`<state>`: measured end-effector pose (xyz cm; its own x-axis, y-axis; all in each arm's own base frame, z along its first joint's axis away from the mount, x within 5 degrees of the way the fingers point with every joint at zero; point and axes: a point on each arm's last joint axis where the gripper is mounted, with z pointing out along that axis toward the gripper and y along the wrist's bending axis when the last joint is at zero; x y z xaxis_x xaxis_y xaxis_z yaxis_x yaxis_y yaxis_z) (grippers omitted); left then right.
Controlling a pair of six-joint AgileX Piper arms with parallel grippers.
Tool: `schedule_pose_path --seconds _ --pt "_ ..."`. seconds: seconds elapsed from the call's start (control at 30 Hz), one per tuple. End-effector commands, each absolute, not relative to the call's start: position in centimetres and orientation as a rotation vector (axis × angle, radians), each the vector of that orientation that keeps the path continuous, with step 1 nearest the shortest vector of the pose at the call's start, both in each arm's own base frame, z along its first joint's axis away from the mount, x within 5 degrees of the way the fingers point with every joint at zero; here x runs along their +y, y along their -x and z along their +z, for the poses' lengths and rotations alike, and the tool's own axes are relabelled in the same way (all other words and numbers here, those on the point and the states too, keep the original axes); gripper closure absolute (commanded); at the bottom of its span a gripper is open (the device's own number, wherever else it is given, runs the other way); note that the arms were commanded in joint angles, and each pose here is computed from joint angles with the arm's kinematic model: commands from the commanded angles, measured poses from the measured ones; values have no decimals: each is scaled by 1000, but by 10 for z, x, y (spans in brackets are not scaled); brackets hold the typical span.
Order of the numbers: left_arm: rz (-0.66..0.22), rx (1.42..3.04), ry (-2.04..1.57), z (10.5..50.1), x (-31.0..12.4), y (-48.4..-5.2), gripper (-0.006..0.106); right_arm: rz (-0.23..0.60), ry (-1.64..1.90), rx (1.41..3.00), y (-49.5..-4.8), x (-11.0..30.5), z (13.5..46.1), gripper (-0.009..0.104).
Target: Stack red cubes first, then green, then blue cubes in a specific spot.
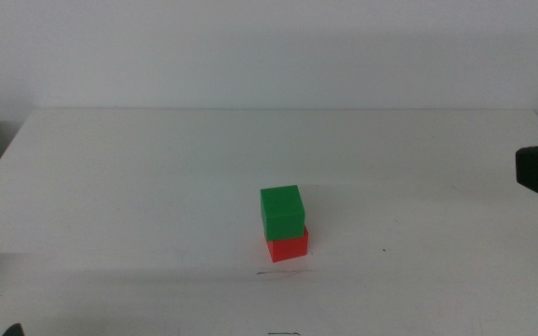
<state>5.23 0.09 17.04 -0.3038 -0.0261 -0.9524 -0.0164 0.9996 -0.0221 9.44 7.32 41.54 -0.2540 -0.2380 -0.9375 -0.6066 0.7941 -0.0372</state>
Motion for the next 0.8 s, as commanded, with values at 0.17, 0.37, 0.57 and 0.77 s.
schedule_pose_path --seconds 0.17,0.37,0.57,0.77 --pt "44 1780 105 179 5 -52 8 394 626 1738 -95 72 429 9" --pt "56 1786 167 184 7 -53 8 394 626 1738 -95 72 429 9" --pt "61 1951 119 249 7 -70 8 394 627 1739 -95 72 429 9" --pt "60 2344 20 314 8 -94 8 394 627 1739 -95 72 429 9"
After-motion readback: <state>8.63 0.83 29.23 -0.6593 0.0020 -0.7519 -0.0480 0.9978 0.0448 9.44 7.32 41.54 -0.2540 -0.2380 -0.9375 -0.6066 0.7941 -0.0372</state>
